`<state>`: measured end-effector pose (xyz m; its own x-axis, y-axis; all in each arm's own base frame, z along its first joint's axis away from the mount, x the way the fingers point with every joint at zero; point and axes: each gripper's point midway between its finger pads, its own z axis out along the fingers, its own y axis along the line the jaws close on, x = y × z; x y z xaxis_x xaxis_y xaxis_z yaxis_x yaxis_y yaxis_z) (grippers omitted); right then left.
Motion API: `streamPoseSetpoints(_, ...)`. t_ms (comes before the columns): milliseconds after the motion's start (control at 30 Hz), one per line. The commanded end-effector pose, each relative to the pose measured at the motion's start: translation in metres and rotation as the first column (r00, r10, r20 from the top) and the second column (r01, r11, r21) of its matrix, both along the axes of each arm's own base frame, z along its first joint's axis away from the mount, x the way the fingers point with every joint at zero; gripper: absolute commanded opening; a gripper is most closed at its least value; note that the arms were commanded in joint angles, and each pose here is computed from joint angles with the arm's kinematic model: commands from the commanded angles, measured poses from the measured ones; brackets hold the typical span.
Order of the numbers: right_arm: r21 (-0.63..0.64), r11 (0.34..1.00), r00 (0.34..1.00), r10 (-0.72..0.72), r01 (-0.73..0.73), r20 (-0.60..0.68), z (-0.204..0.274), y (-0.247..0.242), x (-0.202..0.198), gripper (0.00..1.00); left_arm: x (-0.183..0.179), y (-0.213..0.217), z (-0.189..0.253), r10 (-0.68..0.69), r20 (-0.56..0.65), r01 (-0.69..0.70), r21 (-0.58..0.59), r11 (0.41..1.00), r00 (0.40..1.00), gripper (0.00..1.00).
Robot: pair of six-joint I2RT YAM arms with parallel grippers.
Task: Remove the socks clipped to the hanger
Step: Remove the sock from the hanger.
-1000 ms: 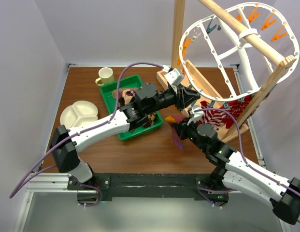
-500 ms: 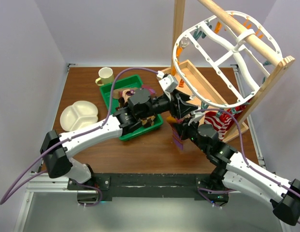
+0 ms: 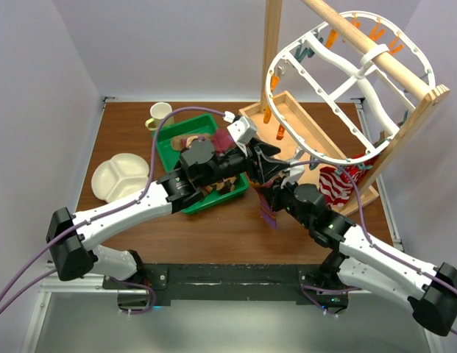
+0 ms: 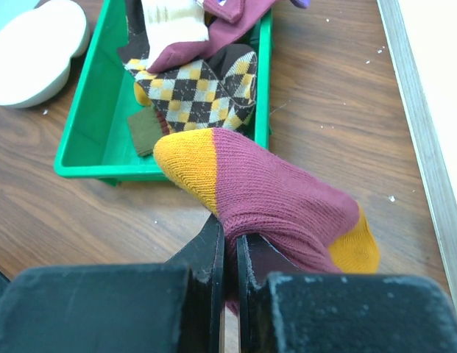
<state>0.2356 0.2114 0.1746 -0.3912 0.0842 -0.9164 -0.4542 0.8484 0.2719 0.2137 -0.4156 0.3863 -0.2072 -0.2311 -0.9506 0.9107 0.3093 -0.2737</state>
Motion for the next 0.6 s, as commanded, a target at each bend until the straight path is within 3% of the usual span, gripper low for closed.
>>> streamPoseSetpoints(0, 0.067, 0.998, 0.996, -0.027, 0.021, 0.083, 0.037, 0.004, 0.01, 0.0, 0.0, 0.014, 0.012, 0.046, 0.007, -0.046, -0.03, 0.999, 0.999, 0.59)
streamPoseSetpoints(300, 0.061, 0.997, 0.981, -0.047, 0.036, 0.191, 0.073, -0.007, 0.012, 0.0, 0.008, 0.023, 0.004, 0.082, -0.012, -0.082, -0.013, 0.997, 0.997, 0.59)
streamPoseSetpoints(567, 0.02, 0.996, 0.974, 0.084, -0.09, 0.211, 0.083, 0.008, 0.0, 0.0, 0.018, 0.029, -0.016, 0.112, -0.063, -0.109, 0.038, 0.993, 0.992, 0.61)
